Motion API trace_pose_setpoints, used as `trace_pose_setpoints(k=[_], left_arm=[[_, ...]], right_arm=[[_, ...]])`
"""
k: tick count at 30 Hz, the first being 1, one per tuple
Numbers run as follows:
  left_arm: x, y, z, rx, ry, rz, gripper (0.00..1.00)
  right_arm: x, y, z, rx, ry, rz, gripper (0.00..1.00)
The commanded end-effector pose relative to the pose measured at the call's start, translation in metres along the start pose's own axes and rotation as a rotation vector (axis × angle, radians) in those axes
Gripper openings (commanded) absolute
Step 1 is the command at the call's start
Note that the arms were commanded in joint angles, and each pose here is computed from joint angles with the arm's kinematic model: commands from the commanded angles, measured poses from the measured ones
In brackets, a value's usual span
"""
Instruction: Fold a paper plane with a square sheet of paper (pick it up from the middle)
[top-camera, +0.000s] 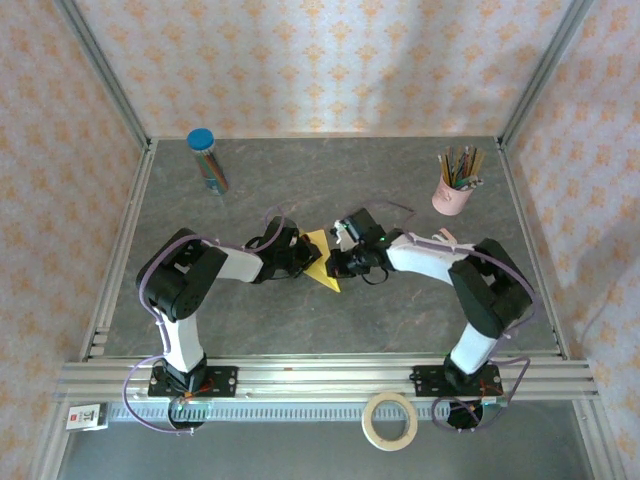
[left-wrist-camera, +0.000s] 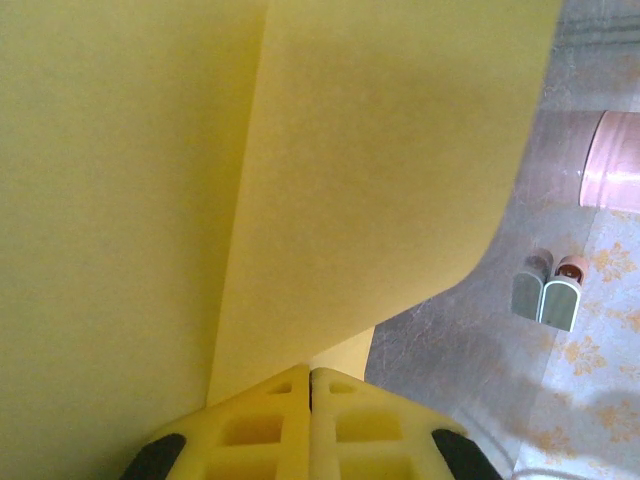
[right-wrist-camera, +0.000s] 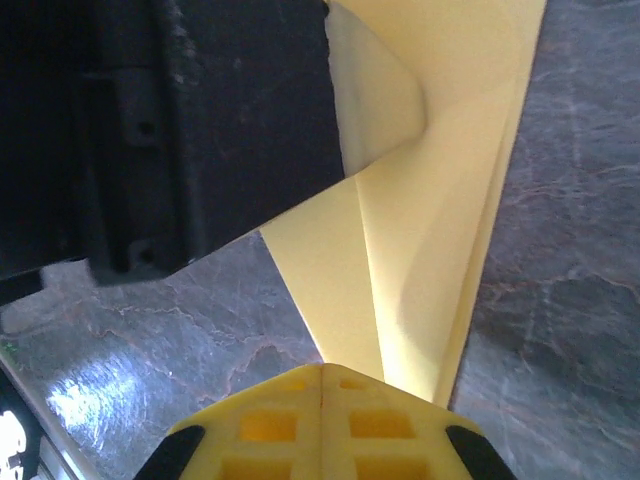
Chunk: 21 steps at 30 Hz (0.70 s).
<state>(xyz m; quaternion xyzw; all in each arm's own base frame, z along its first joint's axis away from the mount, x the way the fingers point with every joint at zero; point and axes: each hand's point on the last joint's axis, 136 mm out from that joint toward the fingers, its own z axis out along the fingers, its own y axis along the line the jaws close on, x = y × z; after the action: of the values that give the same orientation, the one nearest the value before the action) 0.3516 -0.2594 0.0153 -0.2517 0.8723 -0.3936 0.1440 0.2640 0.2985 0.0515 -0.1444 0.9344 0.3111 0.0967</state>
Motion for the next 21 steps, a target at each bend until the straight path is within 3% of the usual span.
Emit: trace_pose_setpoints(k=[1,13,21], left_arm=[[0.015,0.096,0.002,-0.321,0.012,-0.059,0.02],[0.016,0.12,-0.003,-0.422,-0.003,-0.073,0.0],[0.017,0.128,-0.002,-0.449,-0.003,-0.074,0.0]], right_arm=[[-0.001,0.003,0.011,-0.026,0.028,-0.022,0.04],[0.046,-0.042,0.021,0.12,0.159,0.027,0.01],[0.071,-0.047,0.008,0.106,0.194,0.049,0.01]])
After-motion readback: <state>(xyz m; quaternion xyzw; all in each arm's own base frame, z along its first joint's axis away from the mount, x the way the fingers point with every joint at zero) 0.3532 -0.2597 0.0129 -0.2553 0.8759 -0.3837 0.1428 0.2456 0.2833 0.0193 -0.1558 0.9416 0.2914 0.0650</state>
